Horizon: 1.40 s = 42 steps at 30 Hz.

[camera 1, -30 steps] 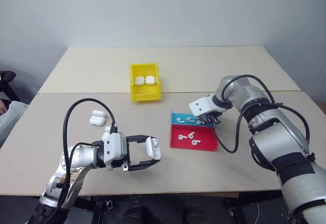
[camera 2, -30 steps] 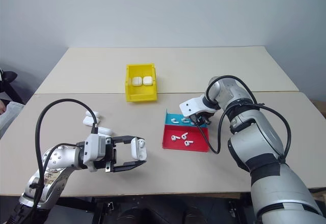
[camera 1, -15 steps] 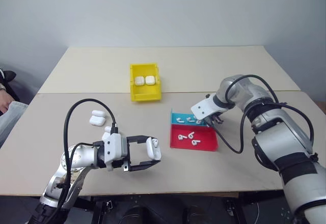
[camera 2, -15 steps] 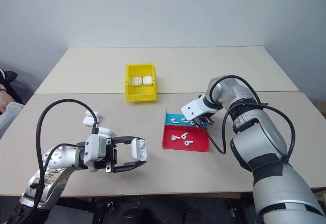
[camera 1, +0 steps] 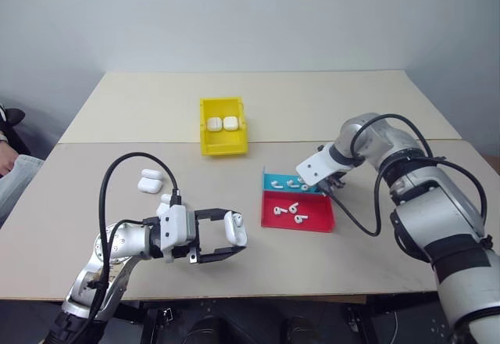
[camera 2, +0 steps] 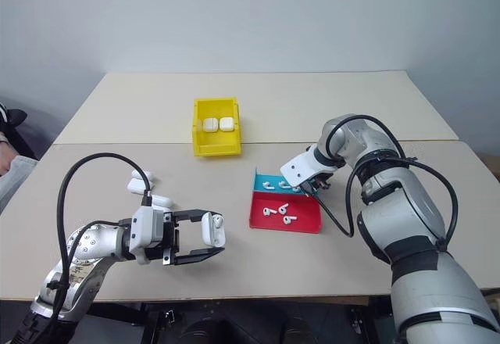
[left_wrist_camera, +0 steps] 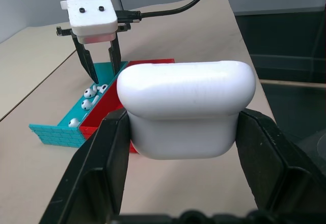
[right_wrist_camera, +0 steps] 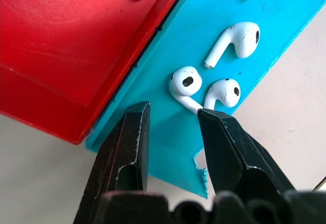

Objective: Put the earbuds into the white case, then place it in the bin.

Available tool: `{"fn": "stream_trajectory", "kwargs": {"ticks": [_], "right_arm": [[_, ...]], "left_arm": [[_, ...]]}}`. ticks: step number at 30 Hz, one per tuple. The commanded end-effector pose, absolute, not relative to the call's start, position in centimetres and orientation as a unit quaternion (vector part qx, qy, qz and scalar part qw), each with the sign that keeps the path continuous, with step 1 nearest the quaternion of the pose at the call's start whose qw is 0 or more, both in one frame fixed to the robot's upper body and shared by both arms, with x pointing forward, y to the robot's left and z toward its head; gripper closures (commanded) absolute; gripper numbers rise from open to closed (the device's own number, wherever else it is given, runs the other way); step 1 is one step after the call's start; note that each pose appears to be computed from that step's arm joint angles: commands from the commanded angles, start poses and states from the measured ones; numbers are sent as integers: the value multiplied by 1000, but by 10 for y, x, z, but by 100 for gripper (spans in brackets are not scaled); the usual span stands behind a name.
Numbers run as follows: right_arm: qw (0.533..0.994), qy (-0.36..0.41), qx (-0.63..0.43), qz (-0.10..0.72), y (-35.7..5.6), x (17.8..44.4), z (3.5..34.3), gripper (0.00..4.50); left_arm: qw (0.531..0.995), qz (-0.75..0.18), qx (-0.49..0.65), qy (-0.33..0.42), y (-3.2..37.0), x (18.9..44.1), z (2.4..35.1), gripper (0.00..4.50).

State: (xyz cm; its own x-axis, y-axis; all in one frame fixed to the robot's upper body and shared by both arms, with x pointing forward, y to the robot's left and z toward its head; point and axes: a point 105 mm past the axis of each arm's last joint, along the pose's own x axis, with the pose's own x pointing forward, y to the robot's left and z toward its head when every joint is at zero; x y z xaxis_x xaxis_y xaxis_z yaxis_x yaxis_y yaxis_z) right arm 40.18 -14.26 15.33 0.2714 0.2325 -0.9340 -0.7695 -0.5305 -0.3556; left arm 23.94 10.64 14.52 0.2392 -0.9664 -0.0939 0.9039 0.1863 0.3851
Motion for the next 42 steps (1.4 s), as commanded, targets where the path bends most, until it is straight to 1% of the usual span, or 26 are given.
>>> {"fn": "stream_trajectory", "kwargs": {"ticks": [1, 4, 7, 14, 24, 42], "right_arm": [[463, 166, -679, 545, -130, 410, 186, 259], [473, 163, -685, 529, -124, 416, 189, 259], [474, 162, -692, 520, -119, 419, 189, 259], [482, 166, -683, 523, -109, 421, 182, 259], [485, 188, -680, 517, -114, 423, 168, 259], [499, 212, -670, 507, -121, 424, 153, 259]], "left_arm": [[762, -611, 189, -105, 104, 238, 152, 171], [762, -610, 189, -105, 103, 238, 152, 171], [763, -609, 189, -104, 103, 238, 152, 171], [767, -604, 193, -101, 107, 236, 151, 171], [772, -597, 195, -100, 108, 236, 150, 171], [776, -591, 197, -98, 109, 234, 149, 171]]}}
